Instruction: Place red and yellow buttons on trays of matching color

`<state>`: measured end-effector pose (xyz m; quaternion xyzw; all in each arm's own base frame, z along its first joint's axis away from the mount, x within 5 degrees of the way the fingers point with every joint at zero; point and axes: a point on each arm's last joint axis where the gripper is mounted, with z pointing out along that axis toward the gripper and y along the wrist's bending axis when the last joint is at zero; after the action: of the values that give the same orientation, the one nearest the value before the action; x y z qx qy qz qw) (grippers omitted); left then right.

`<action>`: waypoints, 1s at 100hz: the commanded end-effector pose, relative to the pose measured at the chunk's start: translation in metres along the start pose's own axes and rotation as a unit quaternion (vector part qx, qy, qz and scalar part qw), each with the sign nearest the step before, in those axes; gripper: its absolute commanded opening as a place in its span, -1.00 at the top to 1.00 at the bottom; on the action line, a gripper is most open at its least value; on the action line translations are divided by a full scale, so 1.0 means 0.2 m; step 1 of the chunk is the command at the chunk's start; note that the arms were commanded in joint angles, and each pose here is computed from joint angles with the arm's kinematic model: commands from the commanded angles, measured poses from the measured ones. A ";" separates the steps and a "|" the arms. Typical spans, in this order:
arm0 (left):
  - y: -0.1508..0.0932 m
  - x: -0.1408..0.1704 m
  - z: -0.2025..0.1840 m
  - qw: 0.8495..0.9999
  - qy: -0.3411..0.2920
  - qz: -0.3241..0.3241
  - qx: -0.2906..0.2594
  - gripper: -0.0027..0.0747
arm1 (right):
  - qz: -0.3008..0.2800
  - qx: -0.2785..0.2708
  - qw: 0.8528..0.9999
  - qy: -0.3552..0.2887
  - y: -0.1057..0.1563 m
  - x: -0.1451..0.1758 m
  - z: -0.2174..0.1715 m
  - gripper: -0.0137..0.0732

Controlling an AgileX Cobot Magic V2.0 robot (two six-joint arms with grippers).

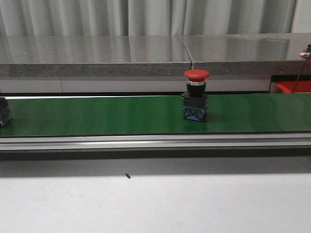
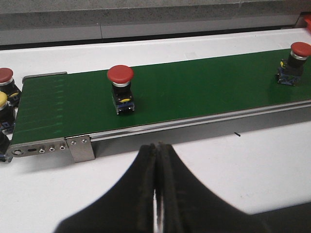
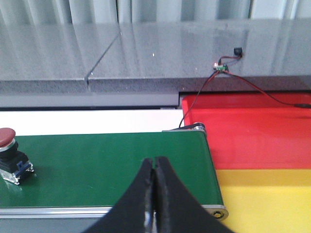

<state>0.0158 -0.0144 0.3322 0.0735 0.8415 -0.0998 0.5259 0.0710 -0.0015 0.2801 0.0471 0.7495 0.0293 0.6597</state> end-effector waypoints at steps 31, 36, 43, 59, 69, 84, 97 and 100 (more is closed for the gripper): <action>-0.01 -0.06 -0.01 0.999 -0.034 -0.007 0.007 0.98 | -0.042 0.003 0.996 0.081 0.06 -0.41 0.29 0.84; -0.01 -0.06 -0.01 0.999 -0.034 -0.007 0.007 0.98 | -0.043 -0.001 0.994 0.099 0.07 -0.45 0.32 0.84; -0.01 -0.06 -0.01 0.999 -0.034 -0.007 0.007 0.98 | -0.046 -0.011 0.991 0.128 0.10 -0.48 0.38 0.84; -0.01 -0.06 -0.01 0.999 -0.034 -0.007 0.007 0.98 | -0.058 -0.037 0.978 0.194 0.18 -0.52 0.51 0.72; -0.01 -0.06 -0.01 0.999 -0.034 -0.007 0.007 0.98 | -0.067 -0.050 0.969 0.232 0.23 -0.54 0.61 0.37; -0.01 -0.06 -0.01 0.999 -0.034 -0.007 0.007 0.98 | -0.065 -0.062 0.953 0.291 0.29 -0.53 0.73 -0.52; -0.01 -0.06 -0.01 0.999 -0.034 -0.007 0.007 0.98 | -0.060 -0.063 0.932 0.351 0.33 -0.51 0.82 -0.84; -0.01 -0.06 -0.01 0.999 -0.034 -0.007 0.007 0.98 | -0.058 -0.063 0.928 0.362 0.34 -0.51 0.84 -0.82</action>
<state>0.0158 -0.0144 0.3322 0.0735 0.8415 -0.0998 0.5259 0.2444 0.0478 0.3511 -0.0473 0.9392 0.0458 0.3369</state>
